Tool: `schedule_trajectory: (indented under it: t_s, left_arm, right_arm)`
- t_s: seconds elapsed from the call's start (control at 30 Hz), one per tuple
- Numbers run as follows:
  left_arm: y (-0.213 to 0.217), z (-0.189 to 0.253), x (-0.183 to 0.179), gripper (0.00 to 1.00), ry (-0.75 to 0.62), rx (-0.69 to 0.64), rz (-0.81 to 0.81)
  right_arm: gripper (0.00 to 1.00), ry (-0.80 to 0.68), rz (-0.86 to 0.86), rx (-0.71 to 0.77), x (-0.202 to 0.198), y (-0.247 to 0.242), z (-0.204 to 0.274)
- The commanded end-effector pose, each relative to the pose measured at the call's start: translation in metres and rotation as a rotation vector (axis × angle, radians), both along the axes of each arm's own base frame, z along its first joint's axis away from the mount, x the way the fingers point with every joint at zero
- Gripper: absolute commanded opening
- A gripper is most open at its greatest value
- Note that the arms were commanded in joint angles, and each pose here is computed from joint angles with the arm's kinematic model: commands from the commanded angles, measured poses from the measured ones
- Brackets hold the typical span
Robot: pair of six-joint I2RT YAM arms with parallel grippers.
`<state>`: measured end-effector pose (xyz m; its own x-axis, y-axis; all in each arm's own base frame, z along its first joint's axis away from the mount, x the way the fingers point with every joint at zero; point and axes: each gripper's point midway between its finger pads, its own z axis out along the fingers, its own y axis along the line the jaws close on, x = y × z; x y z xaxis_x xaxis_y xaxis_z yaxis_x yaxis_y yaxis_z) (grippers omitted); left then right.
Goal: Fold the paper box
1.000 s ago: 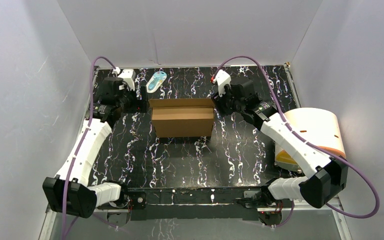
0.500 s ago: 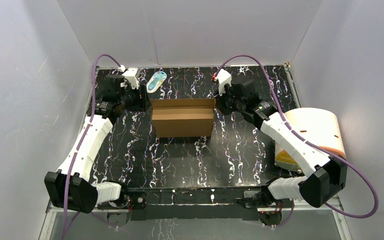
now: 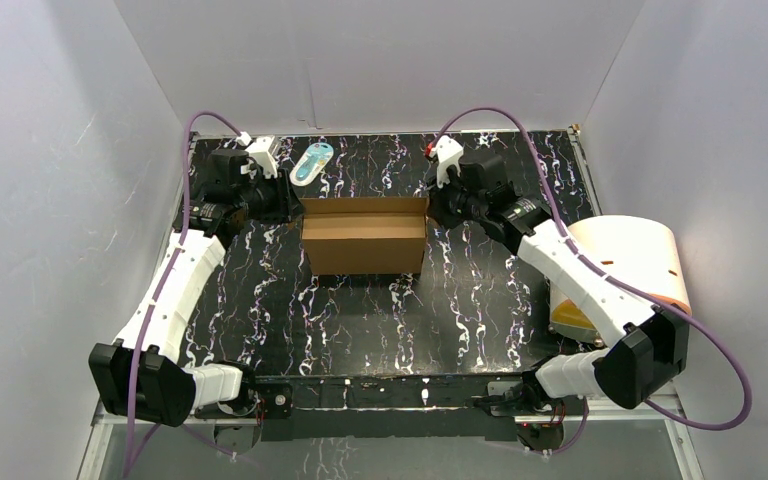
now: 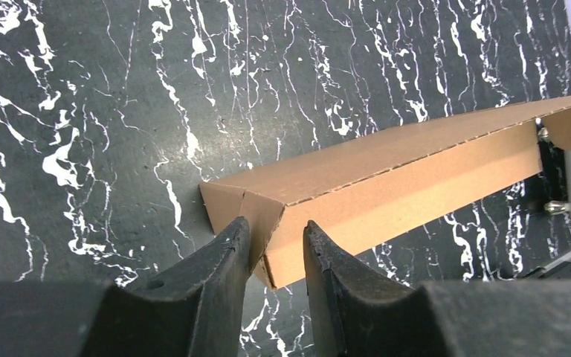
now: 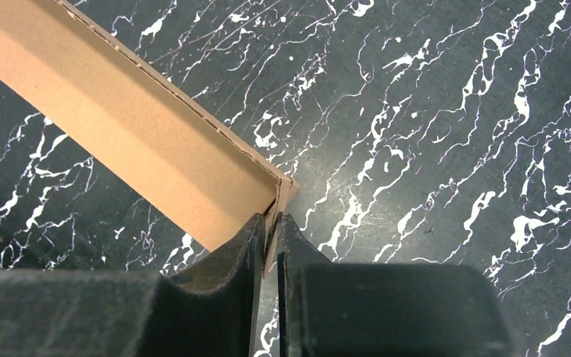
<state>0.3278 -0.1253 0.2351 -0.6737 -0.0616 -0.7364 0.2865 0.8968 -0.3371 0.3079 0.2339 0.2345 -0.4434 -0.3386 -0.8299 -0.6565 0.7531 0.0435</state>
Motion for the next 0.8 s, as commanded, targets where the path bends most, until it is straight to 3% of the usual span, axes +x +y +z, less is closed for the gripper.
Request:
schedule_trajectory:
  t_s: [0.0, 0.27, 0.77]
  left_arm:
    - [-0.007, 0.015, -0.011, 0.30, 0.024, -0.081, 0.009]
    - [-0.014, 0.010, -0.016, 0.28, 0.100, -0.159, 0.055]
    - [-0.014, 0.001, -0.017, 0.26, 0.133, -0.174, 0.079]
  right_arm:
    - [0.19, -0.029, -0.023, 0.102, 0.007, 0.012, 0.034]
    - [0.20, 0.031, -0.080, 0.160, 0.008, 0.016, 0.037]
    - [0.22, 0.122, -0.226, 0.241, 0.016, 0.017, 0.035]
